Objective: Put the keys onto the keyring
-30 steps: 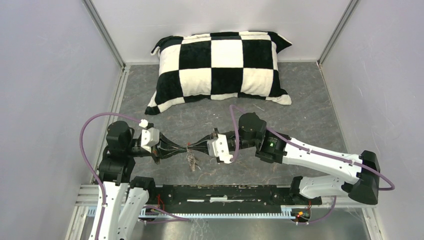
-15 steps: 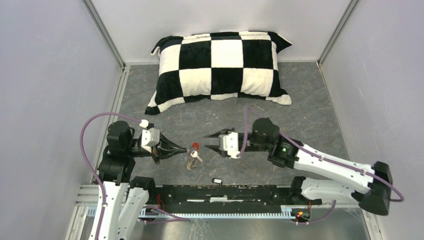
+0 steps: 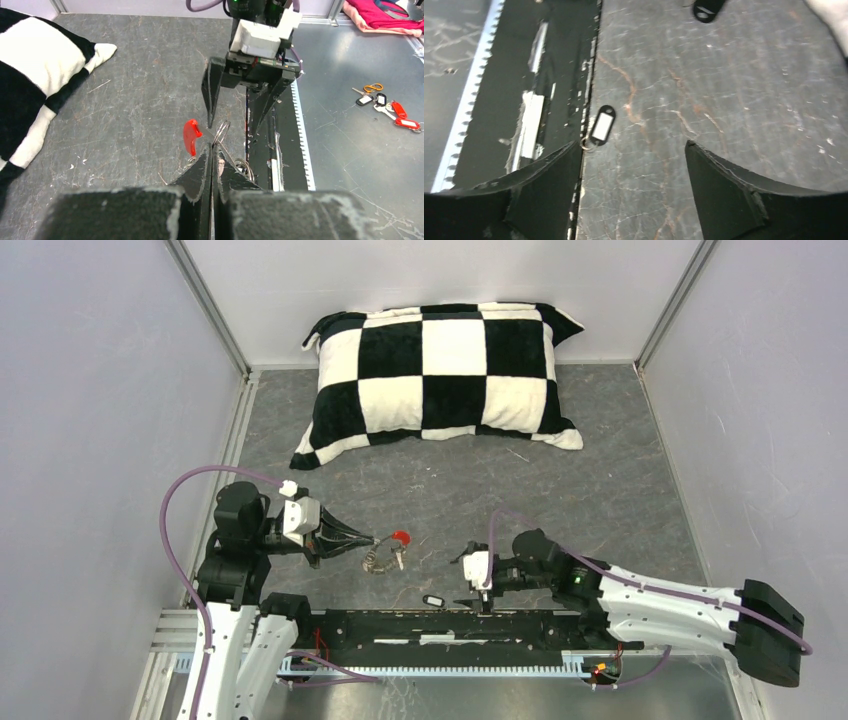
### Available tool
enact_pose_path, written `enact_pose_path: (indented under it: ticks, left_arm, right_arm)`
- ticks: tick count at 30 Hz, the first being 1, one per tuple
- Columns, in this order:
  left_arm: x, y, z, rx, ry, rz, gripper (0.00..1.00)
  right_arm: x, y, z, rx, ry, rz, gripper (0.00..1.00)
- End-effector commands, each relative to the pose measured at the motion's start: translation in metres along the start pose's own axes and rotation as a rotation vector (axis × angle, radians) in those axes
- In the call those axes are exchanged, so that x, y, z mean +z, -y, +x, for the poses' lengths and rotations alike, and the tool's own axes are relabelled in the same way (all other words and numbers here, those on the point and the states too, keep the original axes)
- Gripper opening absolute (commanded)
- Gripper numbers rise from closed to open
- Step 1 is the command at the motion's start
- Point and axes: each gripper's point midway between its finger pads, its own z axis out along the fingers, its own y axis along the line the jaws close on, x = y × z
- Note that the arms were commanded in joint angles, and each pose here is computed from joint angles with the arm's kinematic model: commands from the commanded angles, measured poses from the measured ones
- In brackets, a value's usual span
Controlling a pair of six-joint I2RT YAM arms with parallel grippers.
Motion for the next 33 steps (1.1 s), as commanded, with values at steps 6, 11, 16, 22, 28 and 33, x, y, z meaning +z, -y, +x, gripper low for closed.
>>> enact_pose_path:
  ticks: [6, 11, 16, 22, 28, 33]
  left_arm:
    - [-0.001, 0.003, -0.013, 0.060, 0.011, 0.009, 0.02]
    - [-0.002, 0.003, -0.013, 0.062, 0.005, 0.000, 0.02]
    - [-0.001, 0.001, -0.012, 0.058, 0.002, 0.001, 0.02]
    - [-0.001, -0.001, -0.011, 0.049, 0.000, 0.000, 0.02]
    - [-0.001, -0.003, -0.012, 0.042, -0.003, -0.009, 0.02]
    - [-0.001, -0.005, -0.010, 0.031, -0.006, -0.011, 0.02]
  right_arm:
    - [0.021, -0.023, 0.019, -0.226, -0.085, -0.241, 0.75]
    - [0.030, -0.035, 0.031, -0.263, -0.120, -0.328, 0.56]
    - [0.036, -0.041, 0.040, -0.310, -0.145, -0.362, 0.52]
    - [0.045, -0.047, 0.044, -0.373, -0.170, -0.374, 0.51]
    - [0.052, -0.044, 0.050, -0.427, -0.205, -0.358, 0.44]
    - [0.055, -0.036, 0.056, -0.454, -0.245, -0.335, 0.33]
